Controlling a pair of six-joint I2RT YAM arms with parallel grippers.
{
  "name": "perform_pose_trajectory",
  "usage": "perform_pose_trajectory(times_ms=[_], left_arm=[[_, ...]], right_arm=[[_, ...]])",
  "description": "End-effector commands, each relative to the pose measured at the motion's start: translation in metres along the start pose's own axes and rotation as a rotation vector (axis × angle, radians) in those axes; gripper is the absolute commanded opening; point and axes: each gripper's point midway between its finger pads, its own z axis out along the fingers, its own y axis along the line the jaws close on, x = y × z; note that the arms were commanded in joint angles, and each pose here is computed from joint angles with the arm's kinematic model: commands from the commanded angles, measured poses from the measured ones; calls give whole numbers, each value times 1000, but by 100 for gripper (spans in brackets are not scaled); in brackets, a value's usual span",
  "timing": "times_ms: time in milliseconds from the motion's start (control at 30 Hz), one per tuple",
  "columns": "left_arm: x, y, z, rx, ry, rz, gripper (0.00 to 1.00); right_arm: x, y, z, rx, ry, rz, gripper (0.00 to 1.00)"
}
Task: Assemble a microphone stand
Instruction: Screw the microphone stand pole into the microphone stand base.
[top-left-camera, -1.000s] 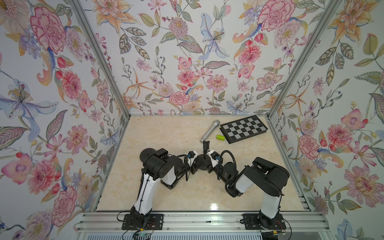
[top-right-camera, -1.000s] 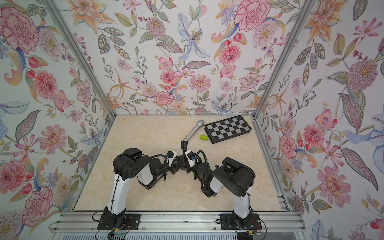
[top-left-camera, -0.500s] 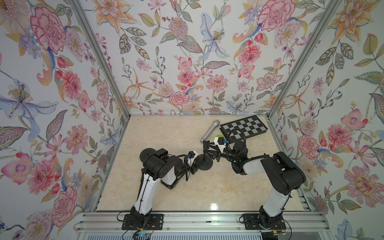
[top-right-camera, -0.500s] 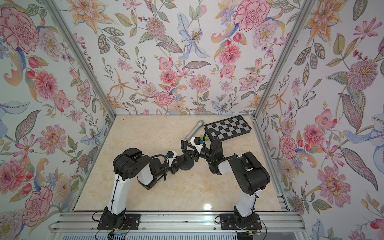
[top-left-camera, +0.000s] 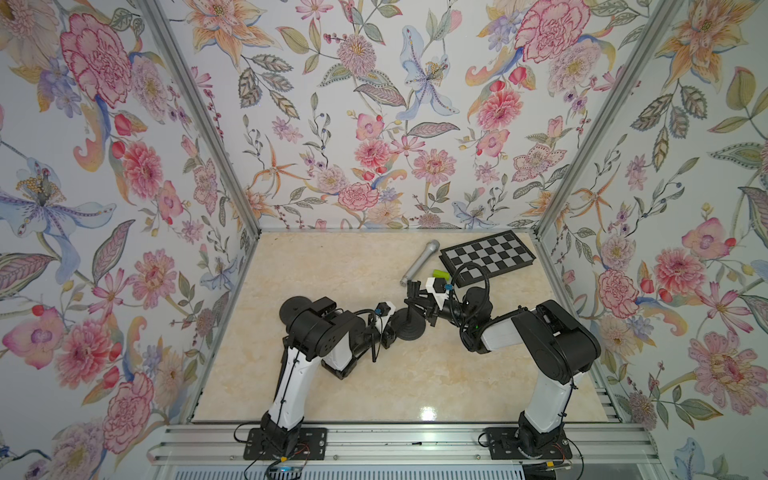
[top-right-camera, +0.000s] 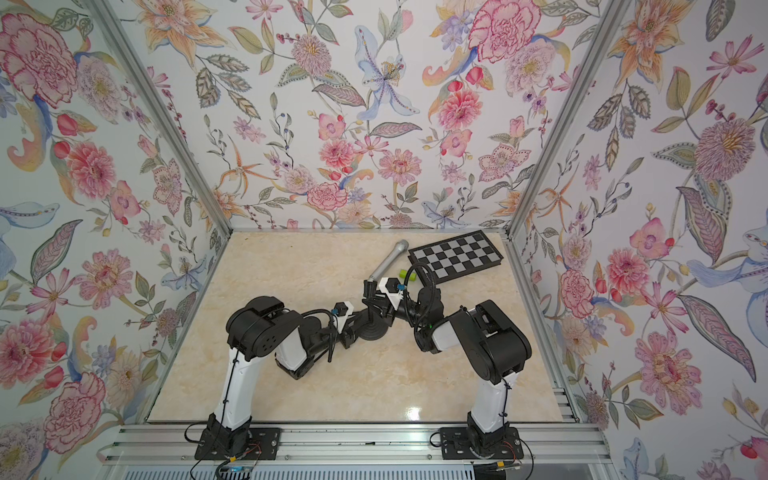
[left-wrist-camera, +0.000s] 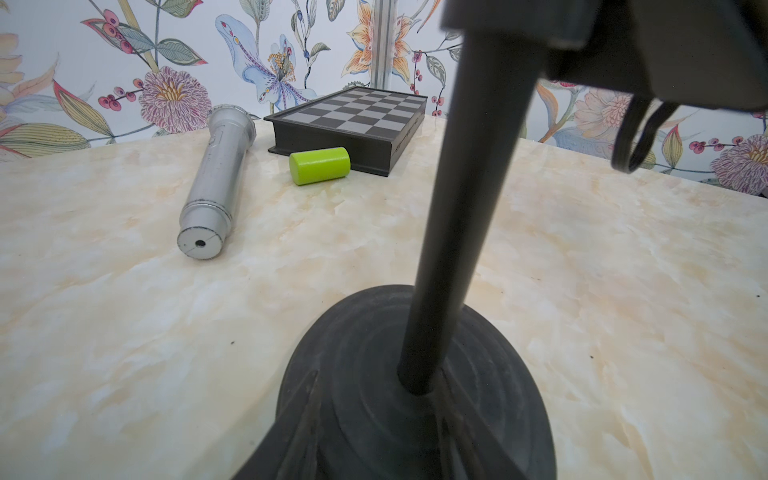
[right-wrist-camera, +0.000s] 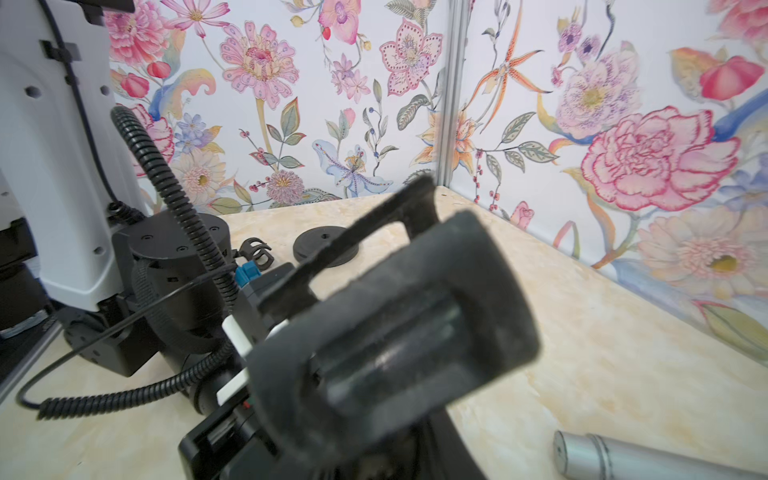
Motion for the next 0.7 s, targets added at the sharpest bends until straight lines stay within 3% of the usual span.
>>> perform_pose_trajectory(times_ms=[0,100,233,433,533,600,633,667], left_arm=[[-7,5,-14,-62,-101,45,45],[-9,8,-13,-69,-106,44,45],[-6,9,-16,-81,-96,38,44],[-7,10,-17,-88,-98,42,44],[-6,10,-16,-85,-96,42,45],[-7,10,-16,-85,-99,47,44],[-8,11,-17,-89,-99,46,45],[-8,10,-17,-91,-98,43,45]], right_arm=[[18,-26,-15,440,29,3,0],[31,-24,-18,720,89,-43,0],[52,-4,-12,833,93,5,0],[51,21,2,800,78,-63,0],[45,31,7,618,64,-69,1],[40,37,5,463,50,-44,40],[37,38,2,387,42,-22,51],[34,37,-2,319,34,-4,55]])
